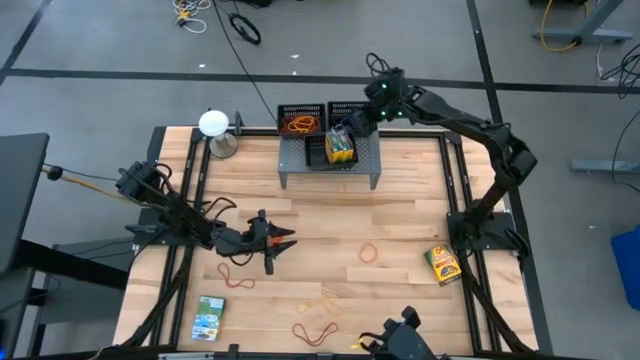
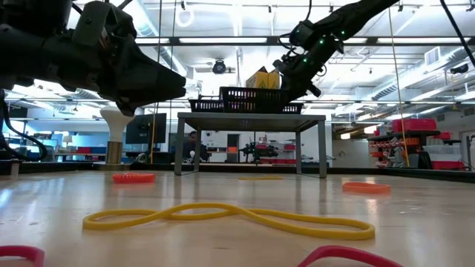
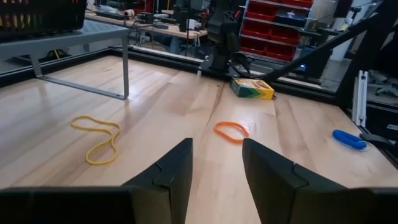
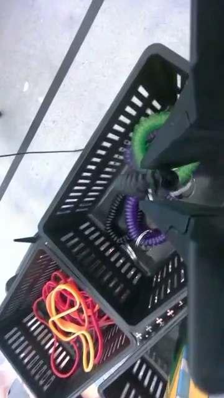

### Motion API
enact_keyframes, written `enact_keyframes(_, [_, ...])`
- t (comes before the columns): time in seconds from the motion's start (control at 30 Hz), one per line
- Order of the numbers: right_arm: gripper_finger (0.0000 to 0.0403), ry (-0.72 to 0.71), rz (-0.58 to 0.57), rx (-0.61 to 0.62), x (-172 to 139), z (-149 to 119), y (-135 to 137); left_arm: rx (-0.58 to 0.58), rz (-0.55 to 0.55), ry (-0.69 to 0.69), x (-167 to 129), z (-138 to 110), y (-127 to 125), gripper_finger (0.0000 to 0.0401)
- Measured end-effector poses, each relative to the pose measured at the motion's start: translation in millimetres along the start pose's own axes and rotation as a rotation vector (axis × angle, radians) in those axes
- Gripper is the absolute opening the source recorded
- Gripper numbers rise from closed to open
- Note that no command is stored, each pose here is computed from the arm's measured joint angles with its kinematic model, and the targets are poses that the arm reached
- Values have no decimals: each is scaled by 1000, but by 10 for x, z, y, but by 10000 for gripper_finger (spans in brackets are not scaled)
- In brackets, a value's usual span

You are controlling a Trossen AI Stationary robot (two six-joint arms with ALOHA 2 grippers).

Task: Pick & Place Office Desk Supplies
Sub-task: Put the black spring keychain into the top right black basket on the shelf, then put the yellow rubber band into the top left black basket on the shelf

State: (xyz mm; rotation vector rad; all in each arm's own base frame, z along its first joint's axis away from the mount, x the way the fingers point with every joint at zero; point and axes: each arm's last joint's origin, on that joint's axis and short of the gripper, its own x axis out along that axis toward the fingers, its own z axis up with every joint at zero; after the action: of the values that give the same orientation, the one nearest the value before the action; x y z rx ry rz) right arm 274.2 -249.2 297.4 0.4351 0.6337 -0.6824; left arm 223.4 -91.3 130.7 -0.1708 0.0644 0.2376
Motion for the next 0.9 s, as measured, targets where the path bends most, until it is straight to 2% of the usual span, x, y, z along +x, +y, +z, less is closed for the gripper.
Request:
enact_keyframes(0.07, [116,0,-5,-7,0,0,-1,-3,0,0,0,0,-1,146])
enact_keyframes(0.27, [170,14,-121,-15,-40,-18,-30,-13,-33,10,0,-4,-10,146])
enact_keyframes(0.4, [208,-58,-174,-28,-244,73,18,-12,-41,12,0,-5,-12,146])
enact_keyframes(0.53, [224,-112,-147,-93,-530,116,141,12,-38,15,2,-9,-9,146])
enact_keyframes(0.6, [214,-125,-128,-136,-713,104,229,16,-36,15,3,-8,-7,146])
enact_keyframes(0.7, [174,-144,-90,-229,-908,-6,387,9,-40,16,1,-9,-10,146])
enact_keyframes(0.9, [60,-181,31,-317,-1116,-527,655,15,-57,21,1,-13,-15,146])
